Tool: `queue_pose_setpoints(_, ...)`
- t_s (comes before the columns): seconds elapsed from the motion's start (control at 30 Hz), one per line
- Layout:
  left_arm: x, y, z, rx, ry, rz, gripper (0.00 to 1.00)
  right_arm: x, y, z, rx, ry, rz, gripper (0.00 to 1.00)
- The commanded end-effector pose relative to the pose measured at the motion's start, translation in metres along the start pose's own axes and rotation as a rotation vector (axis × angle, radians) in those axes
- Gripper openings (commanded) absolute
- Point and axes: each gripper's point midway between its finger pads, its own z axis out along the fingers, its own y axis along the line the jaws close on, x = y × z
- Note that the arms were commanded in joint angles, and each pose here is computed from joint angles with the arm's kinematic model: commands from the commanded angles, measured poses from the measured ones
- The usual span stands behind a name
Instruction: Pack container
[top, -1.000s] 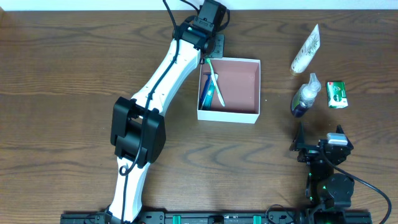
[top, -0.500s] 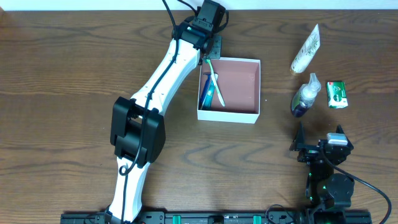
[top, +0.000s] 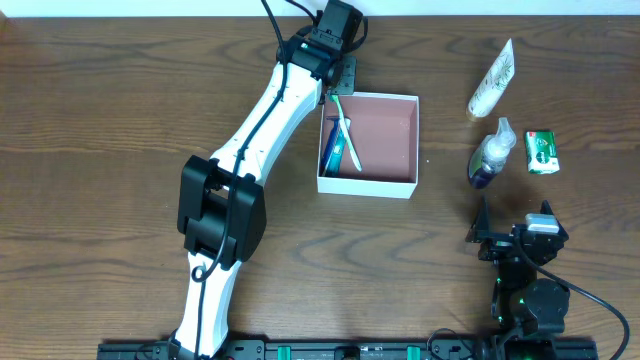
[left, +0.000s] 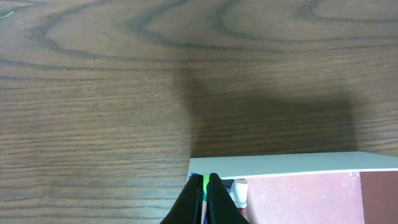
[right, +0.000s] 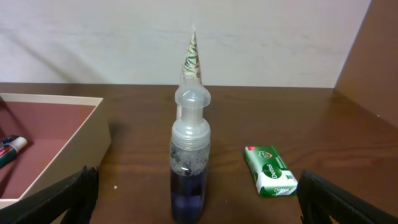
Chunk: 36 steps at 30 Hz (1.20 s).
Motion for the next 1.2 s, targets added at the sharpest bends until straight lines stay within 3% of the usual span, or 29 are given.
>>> queue_pose_setpoints(0.0,0.011,0.006,0.018,-0.029,0.036,0.012,0.06,0.001,0.003,0.000,-0.012,0.001,-0.008,0.99)
queue_pose_setpoints(1.17,0.029,0.003,0.033,-0.013,0.103,0.015,0.06,0.001,0.003,0.000,-0.012,0.001,-0.008,0.99)
